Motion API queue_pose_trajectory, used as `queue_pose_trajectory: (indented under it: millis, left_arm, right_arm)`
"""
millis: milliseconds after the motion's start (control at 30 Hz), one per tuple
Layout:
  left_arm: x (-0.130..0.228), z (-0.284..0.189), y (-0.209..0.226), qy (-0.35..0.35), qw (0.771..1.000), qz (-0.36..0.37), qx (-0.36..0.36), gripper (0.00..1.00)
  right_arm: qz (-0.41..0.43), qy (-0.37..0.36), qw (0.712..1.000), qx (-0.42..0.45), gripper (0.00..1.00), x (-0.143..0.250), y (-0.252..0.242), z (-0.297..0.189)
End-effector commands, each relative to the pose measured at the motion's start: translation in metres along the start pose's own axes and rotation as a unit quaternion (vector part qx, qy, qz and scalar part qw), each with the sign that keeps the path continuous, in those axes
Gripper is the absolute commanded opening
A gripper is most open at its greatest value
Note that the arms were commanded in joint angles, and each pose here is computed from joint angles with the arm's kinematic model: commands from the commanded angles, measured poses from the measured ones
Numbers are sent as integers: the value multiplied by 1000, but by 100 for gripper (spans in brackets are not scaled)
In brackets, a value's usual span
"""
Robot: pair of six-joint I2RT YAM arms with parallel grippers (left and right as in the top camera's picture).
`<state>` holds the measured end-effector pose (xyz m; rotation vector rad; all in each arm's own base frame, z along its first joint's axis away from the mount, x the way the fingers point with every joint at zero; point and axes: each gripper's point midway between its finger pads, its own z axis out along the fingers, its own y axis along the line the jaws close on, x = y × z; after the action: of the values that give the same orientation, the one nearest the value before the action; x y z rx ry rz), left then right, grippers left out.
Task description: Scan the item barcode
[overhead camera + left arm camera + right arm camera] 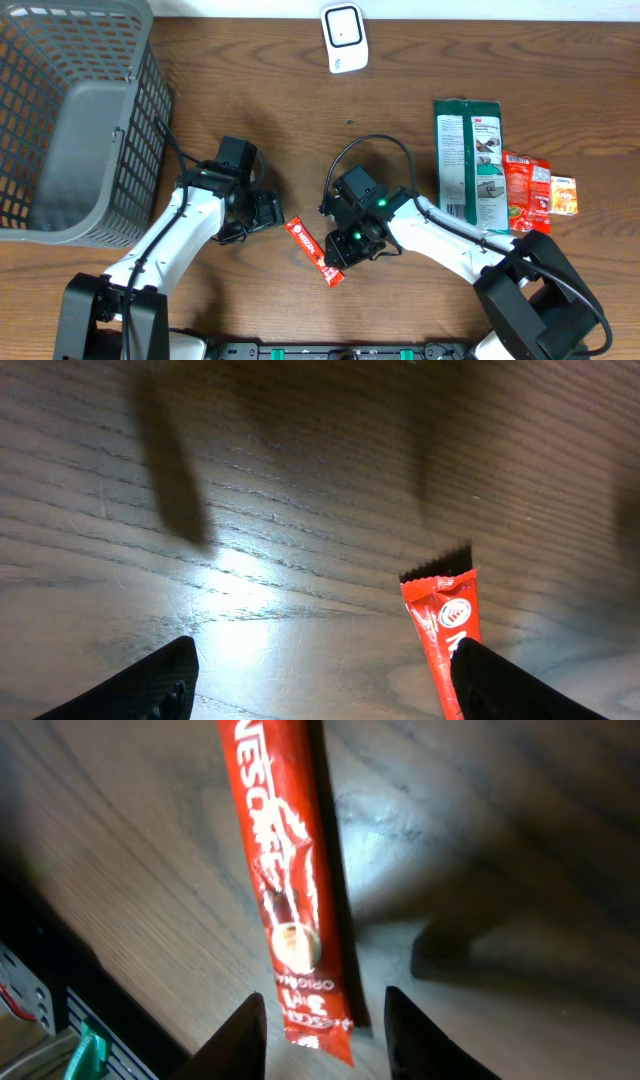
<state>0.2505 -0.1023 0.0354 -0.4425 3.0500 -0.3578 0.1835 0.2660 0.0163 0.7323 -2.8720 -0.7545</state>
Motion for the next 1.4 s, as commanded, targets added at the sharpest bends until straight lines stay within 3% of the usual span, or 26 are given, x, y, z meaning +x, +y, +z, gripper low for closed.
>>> queue_pose_trajectory:
  millis: [0, 367, 533, 733, 1100, 1367]
  left_arm:
    - [-6, -4, 0, -11, 1000, 3, -3, 82]
    - [-6, -4, -1, -12, 1000, 3, -3, 82]
    - [-7, -4, -1, -13, 1000, 3, -2, 82]
    - [-6, -4, -1, -12, 1000, 3, -3, 82]
    - [-6, -4, 0, -11, 1000, 3, -3, 82]
    - [-5, -4, 0, -9, 1000, 2, -4, 82]
  right_arm:
    - [-16, 8, 999, 34, 38, 5, 2, 6]
    - [-49, -4, 988, 144, 40, 12, 11, 14]
    - [-83, -31, 968, 236, 43, 0, 1, -1]
    - [-137, -18, 967, 214, 47, 2, 15, 11]
    - [-139, -6, 965, 222, 48, 6, 11, 18]
    - [-90, -15, 970, 227, 29, -5, -8, 9]
